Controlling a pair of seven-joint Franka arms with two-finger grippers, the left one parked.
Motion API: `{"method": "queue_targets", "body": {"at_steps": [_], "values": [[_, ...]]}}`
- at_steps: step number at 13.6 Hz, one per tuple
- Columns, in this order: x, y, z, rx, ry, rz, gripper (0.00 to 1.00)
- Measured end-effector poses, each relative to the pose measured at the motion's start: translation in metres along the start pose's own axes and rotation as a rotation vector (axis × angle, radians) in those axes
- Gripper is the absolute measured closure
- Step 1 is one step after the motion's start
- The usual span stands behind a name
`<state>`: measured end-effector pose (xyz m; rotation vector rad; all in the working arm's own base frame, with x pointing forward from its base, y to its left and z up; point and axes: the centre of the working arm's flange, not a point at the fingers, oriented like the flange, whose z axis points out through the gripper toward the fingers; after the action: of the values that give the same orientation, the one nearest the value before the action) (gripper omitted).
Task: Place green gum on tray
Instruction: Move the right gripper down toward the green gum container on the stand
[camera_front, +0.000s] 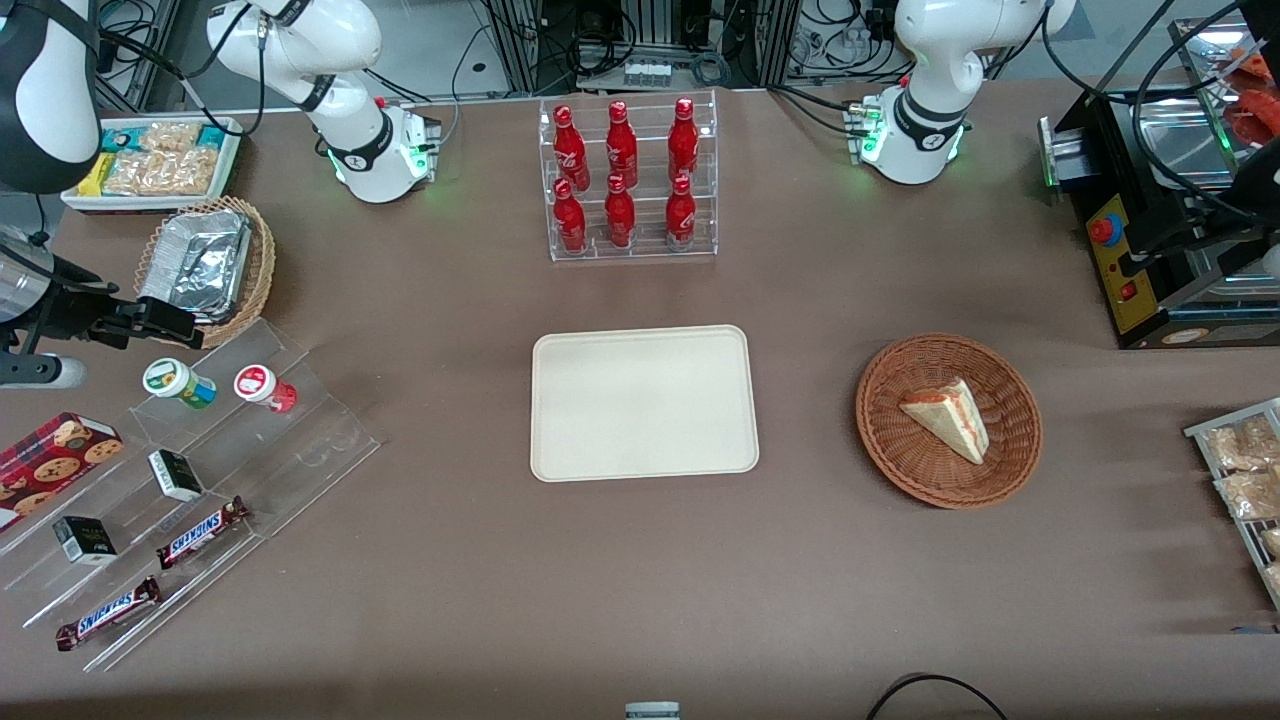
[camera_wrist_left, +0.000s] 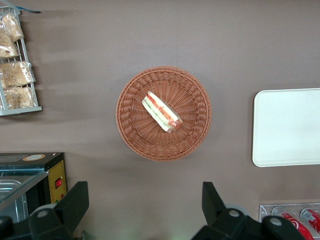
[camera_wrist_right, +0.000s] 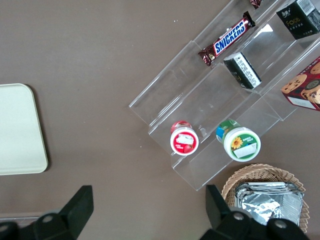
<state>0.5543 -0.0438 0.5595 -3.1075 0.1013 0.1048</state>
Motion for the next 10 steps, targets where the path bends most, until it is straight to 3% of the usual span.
{"method": "queue_targets", "body": {"at_steps": [6,10], "values": [[0.006,-0.007,0.013,-0.004,-0.011,-0.035,0.00],[0.014,0.035,0.054,-0.011,0.032,-0.245,0.00]]}}
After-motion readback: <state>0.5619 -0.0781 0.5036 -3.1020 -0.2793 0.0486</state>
